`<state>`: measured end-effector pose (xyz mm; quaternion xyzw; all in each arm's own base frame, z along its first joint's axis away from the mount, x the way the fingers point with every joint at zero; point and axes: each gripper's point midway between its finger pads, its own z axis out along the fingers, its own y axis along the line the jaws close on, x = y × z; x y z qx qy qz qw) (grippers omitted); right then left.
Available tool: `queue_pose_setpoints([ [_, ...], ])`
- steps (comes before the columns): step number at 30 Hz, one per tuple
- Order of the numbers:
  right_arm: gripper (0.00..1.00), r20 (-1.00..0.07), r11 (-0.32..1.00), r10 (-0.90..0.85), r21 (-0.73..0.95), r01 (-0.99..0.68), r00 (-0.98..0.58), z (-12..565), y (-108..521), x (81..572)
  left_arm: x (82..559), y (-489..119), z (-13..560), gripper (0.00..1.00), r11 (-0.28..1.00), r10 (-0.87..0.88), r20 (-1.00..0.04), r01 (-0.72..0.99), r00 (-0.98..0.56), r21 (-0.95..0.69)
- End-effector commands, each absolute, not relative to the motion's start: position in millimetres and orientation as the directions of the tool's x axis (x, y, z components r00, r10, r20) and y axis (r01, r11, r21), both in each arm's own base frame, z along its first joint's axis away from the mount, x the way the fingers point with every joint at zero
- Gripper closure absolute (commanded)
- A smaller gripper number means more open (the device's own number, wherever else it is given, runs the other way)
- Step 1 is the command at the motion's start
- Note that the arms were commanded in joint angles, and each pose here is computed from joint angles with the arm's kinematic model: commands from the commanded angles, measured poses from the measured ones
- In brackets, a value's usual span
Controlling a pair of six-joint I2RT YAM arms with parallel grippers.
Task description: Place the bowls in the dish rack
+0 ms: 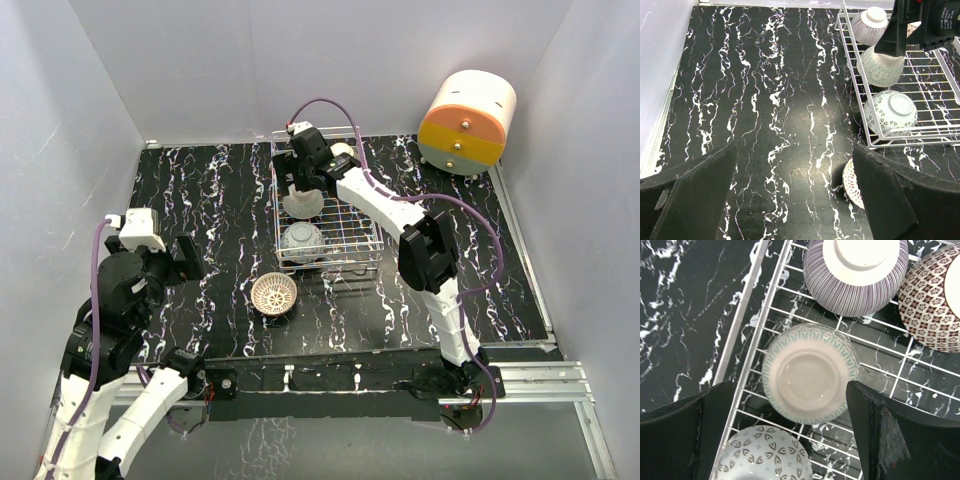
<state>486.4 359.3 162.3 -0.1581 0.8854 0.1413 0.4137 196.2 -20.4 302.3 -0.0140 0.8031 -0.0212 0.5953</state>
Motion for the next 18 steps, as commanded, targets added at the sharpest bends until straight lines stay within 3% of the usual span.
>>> queue_pose_setpoints([
  [1, 0.00, -0.809, 0.892, -0.238, 0.037, -0.451, -0.538, 178.0, 355.0, 490.6, 200.4, -22.4, 298.3, 0.03, 0.999, -0.041, -0.953, 0.005, -0.299, -0.045],
  [18, 0.00, -0.832, 0.912, -0.251, -0.033, -0.409, -0.494, 153.8, 344.3, 502.6, 201.8, -23.0, 295.3, 0.03, 0.999, -0.040, -0.951, 0.004, -0.307, -0.044],
])
